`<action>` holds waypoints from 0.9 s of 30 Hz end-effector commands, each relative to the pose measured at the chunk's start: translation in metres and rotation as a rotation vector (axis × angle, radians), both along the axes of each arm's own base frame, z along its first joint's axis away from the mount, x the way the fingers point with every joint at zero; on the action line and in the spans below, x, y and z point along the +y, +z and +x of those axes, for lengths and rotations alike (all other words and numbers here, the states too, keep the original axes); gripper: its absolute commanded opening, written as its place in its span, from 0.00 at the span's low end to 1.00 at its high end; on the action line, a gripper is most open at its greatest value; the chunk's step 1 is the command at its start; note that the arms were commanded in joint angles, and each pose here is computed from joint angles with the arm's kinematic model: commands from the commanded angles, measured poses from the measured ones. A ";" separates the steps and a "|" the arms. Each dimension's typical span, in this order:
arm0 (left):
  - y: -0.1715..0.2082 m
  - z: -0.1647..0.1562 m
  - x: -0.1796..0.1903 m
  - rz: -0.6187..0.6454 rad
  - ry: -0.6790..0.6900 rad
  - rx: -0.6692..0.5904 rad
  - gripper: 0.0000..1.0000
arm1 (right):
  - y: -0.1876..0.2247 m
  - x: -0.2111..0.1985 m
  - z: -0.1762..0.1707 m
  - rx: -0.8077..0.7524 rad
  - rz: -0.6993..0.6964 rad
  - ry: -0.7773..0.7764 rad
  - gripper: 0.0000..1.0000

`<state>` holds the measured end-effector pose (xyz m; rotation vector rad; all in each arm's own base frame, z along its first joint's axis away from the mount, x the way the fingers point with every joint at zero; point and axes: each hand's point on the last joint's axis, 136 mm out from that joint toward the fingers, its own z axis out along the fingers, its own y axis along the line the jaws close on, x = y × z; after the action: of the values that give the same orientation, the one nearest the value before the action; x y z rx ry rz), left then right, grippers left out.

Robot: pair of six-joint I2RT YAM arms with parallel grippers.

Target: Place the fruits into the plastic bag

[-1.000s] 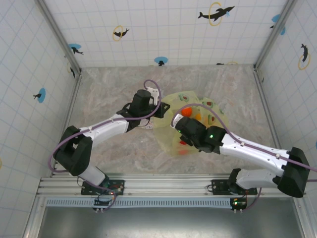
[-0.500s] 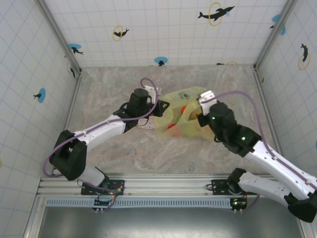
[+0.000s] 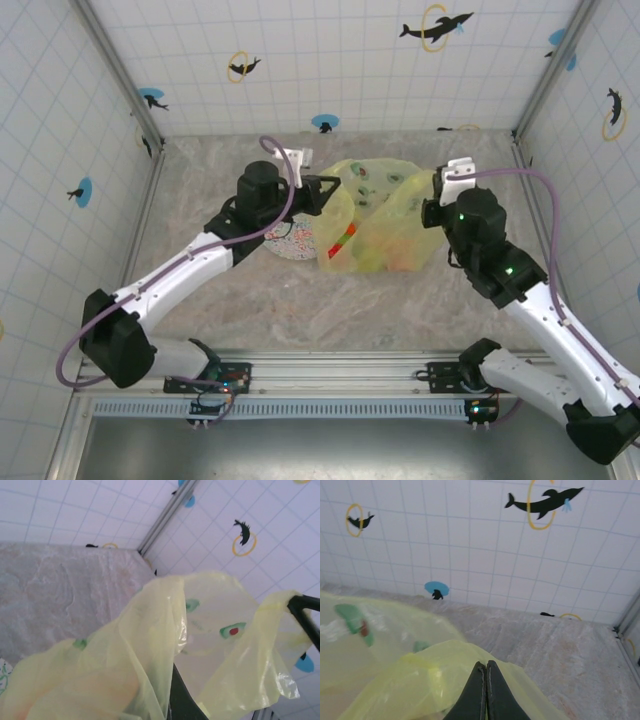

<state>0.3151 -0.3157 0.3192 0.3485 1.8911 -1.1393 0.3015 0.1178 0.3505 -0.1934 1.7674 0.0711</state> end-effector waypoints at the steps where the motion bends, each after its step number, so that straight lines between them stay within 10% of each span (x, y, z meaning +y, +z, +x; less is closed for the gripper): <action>1: 0.029 0.005 0.013 -0.081 0.070 -0.008 0.00 | 0.010 -0.012 0.008 0.002 0.070 -0.041 0.00; 13: -0.027 0.019 -0.004 -0.038 0.056 0.182 0.00 | -0.017 -0.063 0.032 0.108 0.139 -0.175 0.00; 27: -0.007 0.002 -0.029 -0.168 -0.121 0.230 0.00 | -0.007 -0.123 0.051 0.100 0.347 -0.254 0.00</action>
<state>0.3174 -0.3381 0.2882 0.2274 2.0399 -1.3751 0.3465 -0.0097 0.3101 0.2839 1.9230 0.1127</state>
